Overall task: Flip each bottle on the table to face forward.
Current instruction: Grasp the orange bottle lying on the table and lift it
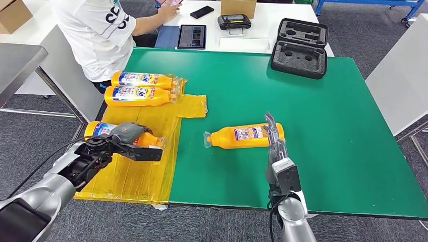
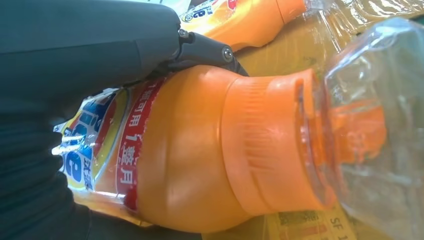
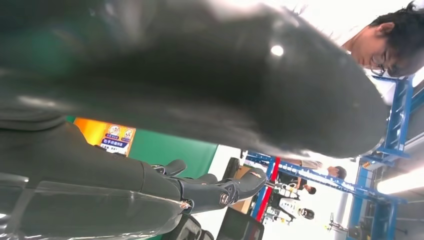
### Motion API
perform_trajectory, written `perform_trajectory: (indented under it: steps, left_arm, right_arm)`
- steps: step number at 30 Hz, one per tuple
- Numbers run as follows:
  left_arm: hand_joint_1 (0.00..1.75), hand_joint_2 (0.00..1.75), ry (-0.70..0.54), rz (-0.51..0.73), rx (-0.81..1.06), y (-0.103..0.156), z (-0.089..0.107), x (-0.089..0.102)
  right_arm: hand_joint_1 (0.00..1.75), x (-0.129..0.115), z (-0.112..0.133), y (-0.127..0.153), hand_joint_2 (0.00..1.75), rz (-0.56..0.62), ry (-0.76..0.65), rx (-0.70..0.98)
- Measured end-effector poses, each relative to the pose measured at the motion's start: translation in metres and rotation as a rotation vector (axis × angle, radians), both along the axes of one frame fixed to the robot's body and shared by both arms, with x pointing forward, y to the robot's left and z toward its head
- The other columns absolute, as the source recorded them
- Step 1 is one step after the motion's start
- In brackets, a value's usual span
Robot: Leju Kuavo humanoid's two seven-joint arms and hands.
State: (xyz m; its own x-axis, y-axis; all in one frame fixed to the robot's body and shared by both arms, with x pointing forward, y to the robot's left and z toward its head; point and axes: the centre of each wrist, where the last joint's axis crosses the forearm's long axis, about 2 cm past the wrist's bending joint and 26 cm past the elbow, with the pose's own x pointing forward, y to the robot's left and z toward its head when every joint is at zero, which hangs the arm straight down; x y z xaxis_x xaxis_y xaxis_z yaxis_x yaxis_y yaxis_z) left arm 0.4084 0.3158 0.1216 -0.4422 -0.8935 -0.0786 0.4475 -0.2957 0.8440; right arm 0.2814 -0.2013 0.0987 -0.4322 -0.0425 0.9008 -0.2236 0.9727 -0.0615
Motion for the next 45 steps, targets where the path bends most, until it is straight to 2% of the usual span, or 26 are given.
perform_trajectory:
  steps: [2, 3, 6, 24, 35, 39, 45]
  left_arm:
    - [0.22, 1.75, 0.008, 0.001, 0.002, 0.000, 0.000, 0.000]
    - [0.06, 1.75, 0.013, 0.002, 0.003, 0.001, 0.000, 0.001]
    - [0.00, 1.75, 0.024, 0.006, 0.006, 0.002, -0.001, 0.001]
    - [0.00, 1.75, 0.095, 0.025, -0.018, 0.016, 0.003, 0.005]
    - [0.00, 1.75, 0.146, 0.026, -0.086, 0.031, 0.023, 0.015]
    - [0.00, 0.00, 0.143, 0.022, -0.098, 0.035, 0.030, 0.018]
    - [0.00, 0.00, 0.175, 0.002, -0.112, 0.039, 0.046, 0.025]
  right_arm:
    - [0.00, 0.001, -0.001, 0.001, 0.00, 0.002, 0.002, -0.001]
    - [0.00, 0.001, -0.001, 0.001, 0.00, 0.004, 0.003, -0.001]
    - [0.00, 0.003, -0.001, 0.002, 0.00, 0.008, 0.004, -0.003]
    - [0.00, 0.009, -0.005, 0.007, 0.00, 0.023, 0.015, -0.002]
    - [0.00, 0.004, -0.010, 0.004, 0.00, 0.015, 0.042, -0.012]
    - [0.00, 0.004, -0.010, 0.003, 0.00, 0.013, 0.048, -0.015]
    - [0.00, 0.003, -0.011, 0.001, 0.00, 0.001, 0.063, -0.014]
